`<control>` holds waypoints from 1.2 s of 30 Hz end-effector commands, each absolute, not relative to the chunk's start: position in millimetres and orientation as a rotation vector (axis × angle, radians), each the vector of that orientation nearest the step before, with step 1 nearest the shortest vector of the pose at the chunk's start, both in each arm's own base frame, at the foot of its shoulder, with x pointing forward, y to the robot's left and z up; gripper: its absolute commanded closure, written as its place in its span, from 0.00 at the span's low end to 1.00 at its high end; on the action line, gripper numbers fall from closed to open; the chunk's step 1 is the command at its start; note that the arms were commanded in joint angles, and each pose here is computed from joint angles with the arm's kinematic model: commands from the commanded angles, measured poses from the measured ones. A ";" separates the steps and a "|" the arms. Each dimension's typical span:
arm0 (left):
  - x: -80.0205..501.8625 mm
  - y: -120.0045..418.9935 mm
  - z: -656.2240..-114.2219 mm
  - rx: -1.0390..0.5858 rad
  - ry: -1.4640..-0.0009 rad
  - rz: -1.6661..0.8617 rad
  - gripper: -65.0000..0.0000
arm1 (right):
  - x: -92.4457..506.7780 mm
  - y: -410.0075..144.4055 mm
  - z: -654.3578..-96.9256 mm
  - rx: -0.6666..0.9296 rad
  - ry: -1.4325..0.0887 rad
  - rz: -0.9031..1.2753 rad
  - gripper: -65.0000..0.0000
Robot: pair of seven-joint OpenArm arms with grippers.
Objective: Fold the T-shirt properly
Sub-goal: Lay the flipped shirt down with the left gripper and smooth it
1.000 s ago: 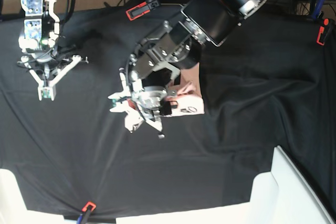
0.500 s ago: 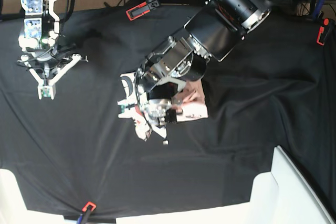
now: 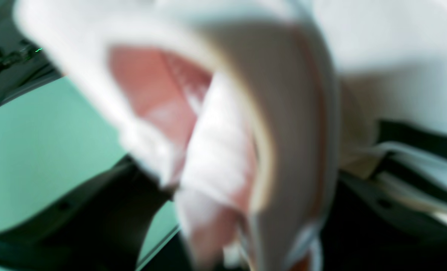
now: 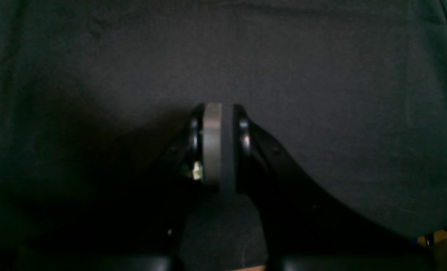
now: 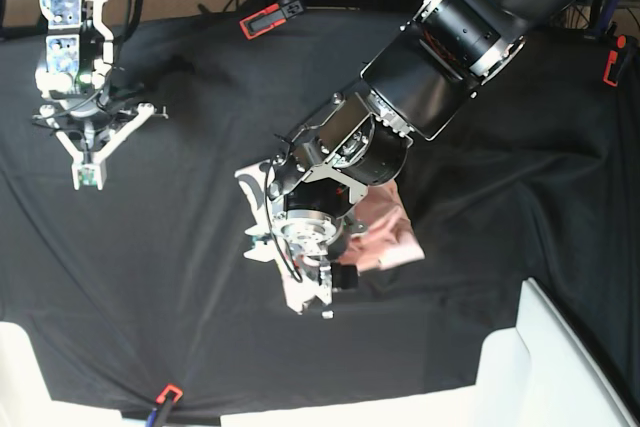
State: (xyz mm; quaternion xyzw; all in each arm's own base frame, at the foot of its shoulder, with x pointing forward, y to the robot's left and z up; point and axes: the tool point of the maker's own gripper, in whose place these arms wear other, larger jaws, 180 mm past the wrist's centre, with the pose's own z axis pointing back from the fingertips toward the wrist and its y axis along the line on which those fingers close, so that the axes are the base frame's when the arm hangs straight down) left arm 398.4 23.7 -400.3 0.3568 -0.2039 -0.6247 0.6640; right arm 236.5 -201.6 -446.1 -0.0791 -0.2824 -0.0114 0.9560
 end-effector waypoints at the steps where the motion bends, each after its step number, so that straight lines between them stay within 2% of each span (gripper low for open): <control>1: 419.3 24.5 -373.0 0.886 -0.515 -1.382 0.51 | 246.5 -204.6 -436.4 -0.172 -0.616 -0.018 0.92; 7: 436.1 58.3 -354.7 0.958 -0.502 -1.279 0.45 | 247.0 -199.7 -437.1 -0.161 -0.617 -0.024 0.92; 13: 440.5 79.1 -355.4 0.938 -0.491 -1.213 0.45 | 247.1 -199.2 -437.1 -0.160 -0.617 -0.023 0.92; 15: 437.5 78.2 -359.3 0.929 -0.486 -1.219 0.44 | 247.1 -199.2 -437.1 -0.160 -0.617 -0.023 0.92; 19: 429.4 74.0 -368.3 0.905 -0.478 -1.227 0.35 | 247.7 -198.6 -436.9 -0.159 -0.618 -0.024 0.92; 25: 422.9 50.1 -380.4 0.715 -0.511 -1.187 0.34 | 247.0 -198.6 -437.2 -0.159 -0.617 -0.023 0.92; 31: 432.3 48.8 -367.9 0.724 -0.539 -1.172 0.34 | 246.4 -198.6 -437.6 -0.159 -0.615 -0.023 0.92; 36: 442.4 45.4 -331.2 0.728 -0.656 -1.105 0.34 | 246.1 -186.1 -439.8 -0.117 -0.608 0.038 0.92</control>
